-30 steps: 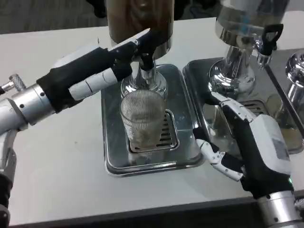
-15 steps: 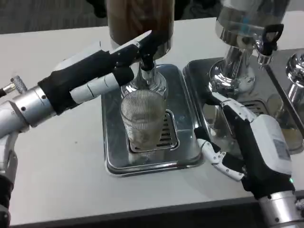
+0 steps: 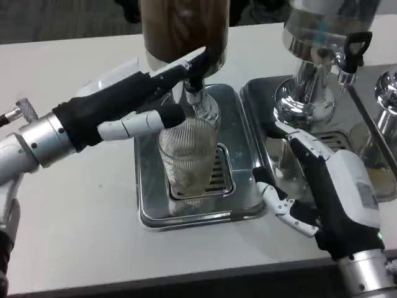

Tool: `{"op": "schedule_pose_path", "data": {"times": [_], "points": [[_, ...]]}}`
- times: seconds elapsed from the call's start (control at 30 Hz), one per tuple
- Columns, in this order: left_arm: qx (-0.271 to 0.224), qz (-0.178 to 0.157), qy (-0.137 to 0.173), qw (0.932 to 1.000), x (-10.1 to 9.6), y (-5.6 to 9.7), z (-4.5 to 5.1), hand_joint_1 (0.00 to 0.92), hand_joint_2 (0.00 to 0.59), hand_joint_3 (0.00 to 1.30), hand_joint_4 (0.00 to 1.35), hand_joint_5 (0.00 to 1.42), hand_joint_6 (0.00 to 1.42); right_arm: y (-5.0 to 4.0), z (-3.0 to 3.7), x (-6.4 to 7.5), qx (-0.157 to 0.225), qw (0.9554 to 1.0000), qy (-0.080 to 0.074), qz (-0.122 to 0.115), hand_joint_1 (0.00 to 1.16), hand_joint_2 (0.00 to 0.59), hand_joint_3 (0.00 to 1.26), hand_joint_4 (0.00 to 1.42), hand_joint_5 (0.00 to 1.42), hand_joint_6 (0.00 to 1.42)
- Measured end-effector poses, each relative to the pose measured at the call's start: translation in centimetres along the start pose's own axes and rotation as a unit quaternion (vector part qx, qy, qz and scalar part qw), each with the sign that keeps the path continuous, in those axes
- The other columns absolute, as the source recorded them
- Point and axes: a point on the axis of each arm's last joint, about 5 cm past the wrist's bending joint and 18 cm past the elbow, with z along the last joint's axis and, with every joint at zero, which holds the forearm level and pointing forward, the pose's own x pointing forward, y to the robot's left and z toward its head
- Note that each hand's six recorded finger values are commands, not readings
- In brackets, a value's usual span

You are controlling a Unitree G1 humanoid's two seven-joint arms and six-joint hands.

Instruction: Grasp the cup under the faucet to collect the drink, then remove the cup.

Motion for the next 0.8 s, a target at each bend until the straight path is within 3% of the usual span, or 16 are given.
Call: {"op": "schedule_pose_path", "data": {"times": [0.47,0.6,0.8], "points": [[0.025,-0.001,0.001,0.9997,0.13,-0.14,0.16,0.0,0.098,0.0,0.0,0.0,0.0,-0.11,0.02,-0.2,0.01,0.9999,0.006,-0.003,0.49,0.404,0.24,0.26,0.19,0.22],[0.034,-0.002,0.003,0.9994,0.09,-0.12,0.23,0.0,0.098,0.0,0.0,0.0,0.0,-0.26,0.02,-0.17,0.048,0.9987,0.017,-0.004,0.47,0.362,0.2,0.23,0.19,0.22],[0.038,-0.003,0.004,0.9993,0.09,-0.12,0.26,0.0,0.098,0.0,0.0,0.0,0.0,-0.7,-0.28,-0.15,0.117,0.9927,0.028,-0.002,0.46,0.314,0.16,0.17,0.18,0.22]]}}
